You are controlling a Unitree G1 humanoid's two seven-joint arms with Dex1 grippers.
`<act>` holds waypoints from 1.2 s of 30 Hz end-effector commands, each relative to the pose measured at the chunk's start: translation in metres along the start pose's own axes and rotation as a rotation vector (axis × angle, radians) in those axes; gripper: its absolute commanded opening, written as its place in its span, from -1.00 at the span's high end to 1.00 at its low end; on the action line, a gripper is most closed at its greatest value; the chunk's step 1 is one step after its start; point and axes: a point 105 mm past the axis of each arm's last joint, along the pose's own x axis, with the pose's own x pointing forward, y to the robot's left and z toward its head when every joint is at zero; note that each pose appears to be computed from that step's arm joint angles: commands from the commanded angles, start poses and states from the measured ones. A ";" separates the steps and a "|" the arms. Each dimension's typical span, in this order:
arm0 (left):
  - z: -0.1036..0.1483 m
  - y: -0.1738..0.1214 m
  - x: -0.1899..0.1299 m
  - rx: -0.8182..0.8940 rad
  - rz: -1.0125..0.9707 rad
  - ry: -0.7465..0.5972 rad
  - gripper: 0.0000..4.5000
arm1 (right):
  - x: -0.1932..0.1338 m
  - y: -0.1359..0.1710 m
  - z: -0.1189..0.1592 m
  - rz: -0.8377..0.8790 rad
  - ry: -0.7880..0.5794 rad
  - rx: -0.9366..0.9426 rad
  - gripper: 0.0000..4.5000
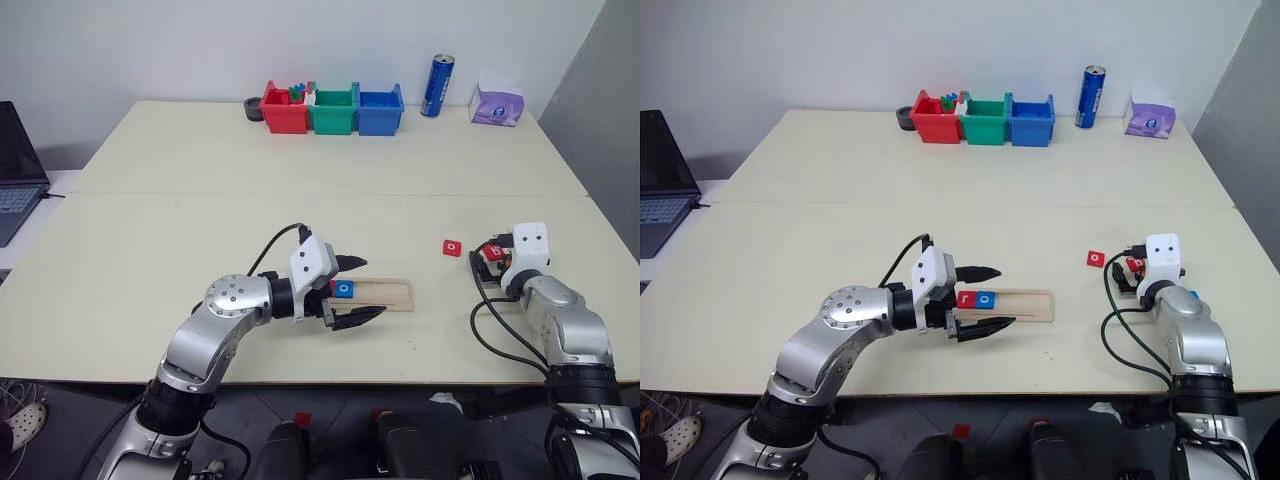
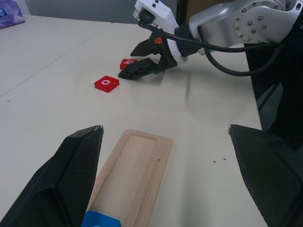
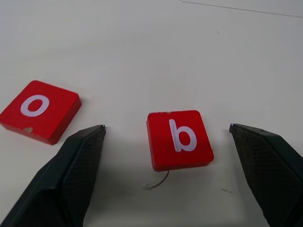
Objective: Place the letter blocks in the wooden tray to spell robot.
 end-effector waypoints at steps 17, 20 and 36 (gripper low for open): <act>0.011 -0.001 -0.013 0.025 0.017 -0.023 -1.00 | -0.012 -0.005 -0.011 -0.064 0.058 0.084 0.35; 0.009 -0.004 -0.028 0.012 0.060 -0.020 -1.00 | -0.024 0.003 -0.010 -0.044 0.072 0.073 0.35; -0.018 -0.046 -0.077 -0.027 0.117 0.079 -1.00 | -0.112 0.096 -0.040 0.205 0.378 0.114 0.19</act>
